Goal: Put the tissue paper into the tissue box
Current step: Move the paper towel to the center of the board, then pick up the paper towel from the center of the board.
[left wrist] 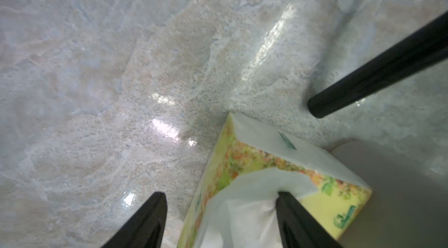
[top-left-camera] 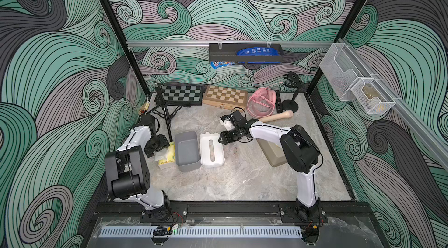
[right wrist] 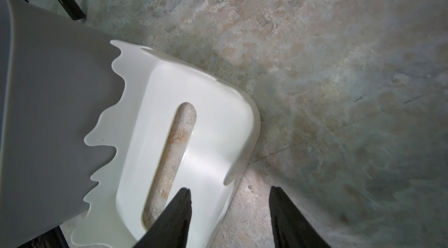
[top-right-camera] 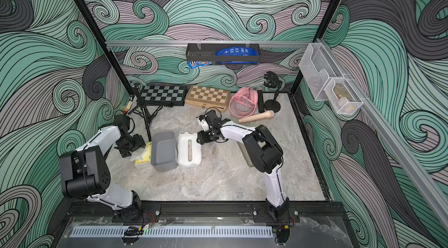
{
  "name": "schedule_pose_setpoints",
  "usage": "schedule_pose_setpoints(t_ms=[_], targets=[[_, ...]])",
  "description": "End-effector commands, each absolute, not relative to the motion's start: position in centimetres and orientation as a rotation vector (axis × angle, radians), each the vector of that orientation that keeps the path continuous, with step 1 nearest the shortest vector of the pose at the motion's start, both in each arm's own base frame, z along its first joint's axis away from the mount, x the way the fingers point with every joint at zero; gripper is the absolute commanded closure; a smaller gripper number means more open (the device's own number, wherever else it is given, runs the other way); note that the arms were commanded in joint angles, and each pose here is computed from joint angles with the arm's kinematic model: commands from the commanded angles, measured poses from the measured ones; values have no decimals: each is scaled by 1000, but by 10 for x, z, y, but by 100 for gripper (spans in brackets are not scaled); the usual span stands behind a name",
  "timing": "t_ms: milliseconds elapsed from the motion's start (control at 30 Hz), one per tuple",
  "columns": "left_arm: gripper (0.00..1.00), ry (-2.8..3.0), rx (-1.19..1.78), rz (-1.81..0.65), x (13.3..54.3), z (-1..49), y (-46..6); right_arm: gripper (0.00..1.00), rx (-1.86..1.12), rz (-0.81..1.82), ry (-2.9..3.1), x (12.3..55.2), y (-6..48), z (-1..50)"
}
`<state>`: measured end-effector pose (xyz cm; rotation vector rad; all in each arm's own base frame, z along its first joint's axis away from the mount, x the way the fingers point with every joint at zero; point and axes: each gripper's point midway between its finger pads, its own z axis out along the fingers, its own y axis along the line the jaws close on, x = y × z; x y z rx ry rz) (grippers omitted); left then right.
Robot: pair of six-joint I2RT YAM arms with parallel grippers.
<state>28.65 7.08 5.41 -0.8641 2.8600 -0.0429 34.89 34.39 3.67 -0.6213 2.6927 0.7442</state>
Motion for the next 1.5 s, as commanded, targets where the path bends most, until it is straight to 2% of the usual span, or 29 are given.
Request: schedule_pose_setpoints(t_ms=[0,167,433,600,667,767,900,1100,1467], targets=[[28,2900,-769,-213,294,38,38,49,-645,787,2708,347,346,27],[29,2929,-695,-302,294,24,-2,59,-602,778,2719,357,331,24],[34,2890,-633,-404,302,27,-31,62,-504,762,2733,372,299,25],[47,2892,-581,-395,304,24,-30,62,-458,772,2721,379,285,34],[59,2892,-574,-413,305,22,-32,62,-454,773,2717,379,283,37],[70,2895,-563,-425,306,22,-33,62,-454,781,2719,377,283,37],[78,2890,-552,-423,306,26,-33,62,-457,778,2727,373,281,35],[78,2841,-525,-436,308,54,-34,61,-453,763,2709,373,278,43],[78,2621,-481,-498,317,151,-36,60,-436,789,2666,378,277,64]])
